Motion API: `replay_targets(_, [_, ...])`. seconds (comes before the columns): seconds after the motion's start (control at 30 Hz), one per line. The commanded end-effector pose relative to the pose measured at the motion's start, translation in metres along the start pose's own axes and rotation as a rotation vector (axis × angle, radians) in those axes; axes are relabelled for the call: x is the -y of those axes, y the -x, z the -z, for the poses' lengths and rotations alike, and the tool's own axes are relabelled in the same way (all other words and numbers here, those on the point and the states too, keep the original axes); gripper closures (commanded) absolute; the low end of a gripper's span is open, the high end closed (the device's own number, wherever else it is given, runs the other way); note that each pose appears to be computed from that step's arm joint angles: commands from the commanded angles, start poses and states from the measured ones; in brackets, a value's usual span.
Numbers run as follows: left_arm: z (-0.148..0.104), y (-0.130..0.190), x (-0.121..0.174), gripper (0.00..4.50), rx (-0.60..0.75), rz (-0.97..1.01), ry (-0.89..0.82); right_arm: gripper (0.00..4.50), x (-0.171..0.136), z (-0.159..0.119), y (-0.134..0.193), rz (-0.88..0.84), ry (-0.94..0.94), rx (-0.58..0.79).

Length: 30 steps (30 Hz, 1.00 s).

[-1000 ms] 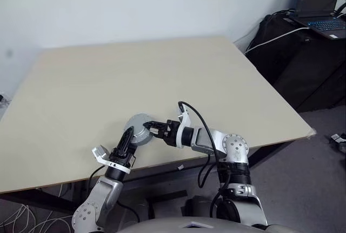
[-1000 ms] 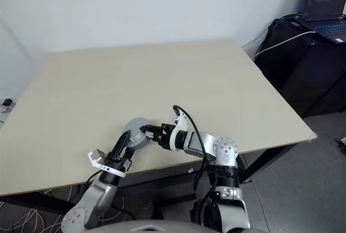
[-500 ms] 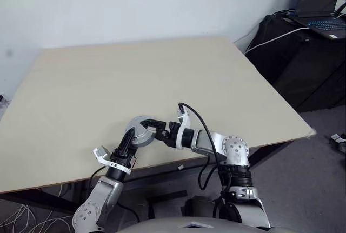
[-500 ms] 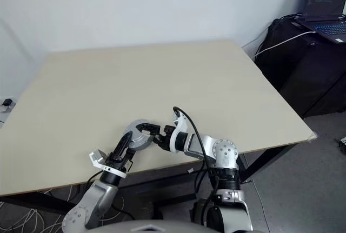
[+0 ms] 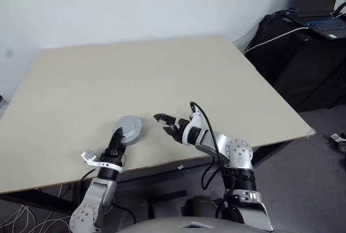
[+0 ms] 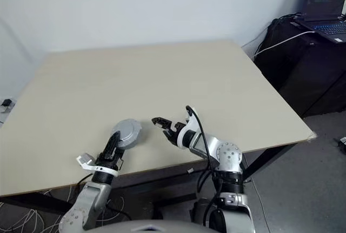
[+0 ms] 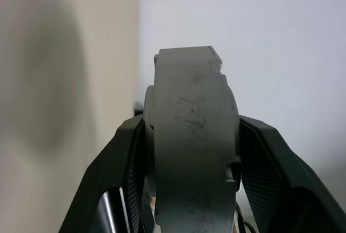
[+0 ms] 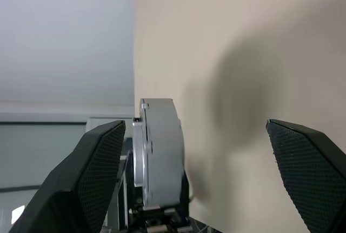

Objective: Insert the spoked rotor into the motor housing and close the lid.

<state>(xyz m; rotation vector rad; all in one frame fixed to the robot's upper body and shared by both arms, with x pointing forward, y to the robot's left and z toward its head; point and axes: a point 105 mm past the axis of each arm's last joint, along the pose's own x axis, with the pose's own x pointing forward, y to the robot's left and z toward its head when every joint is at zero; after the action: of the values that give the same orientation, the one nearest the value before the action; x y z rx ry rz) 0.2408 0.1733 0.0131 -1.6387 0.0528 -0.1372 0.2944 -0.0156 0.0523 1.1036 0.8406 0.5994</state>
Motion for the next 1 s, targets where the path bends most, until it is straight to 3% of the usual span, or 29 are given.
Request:
replay_targets(0.03, [-0.008, -0.019, 0.033, 2.36, 0.129, 0.127, -0.009, 0.0, -0.018, 0.018, -0.003, -0.118, -0.067, 0.007])
replay_targets(0.33, [-0.047, -0.032, 0.051, 2.36, 0.314, 0.118, -0.133, 0.0, -0.011, 0.024, 0.009, -0.074, 0.158, 0.004])
replay_targets(0.43, [-0.068, -0.035, 0.046, 2.36, 0.414, 0.054, -0.146, 0.0, -0.01, 0.023, 0.011, -0.051, 0.31, 0.026])
replay_targets(0.63, [-0.097, -0.041, 0.034, 2.36, 0.517, -0.022, -0.159, 0.0, -0.008, 0.022, 0.013, -0.056, 0.368, 0.051])
replay_targets(1.0, [-0.114, -0.061, 0.018, 2.36, 0.518, -0.095, -0.178, 0.0, -0.003, 0.02, 0.015, -0.04, 0.427, 0.079])
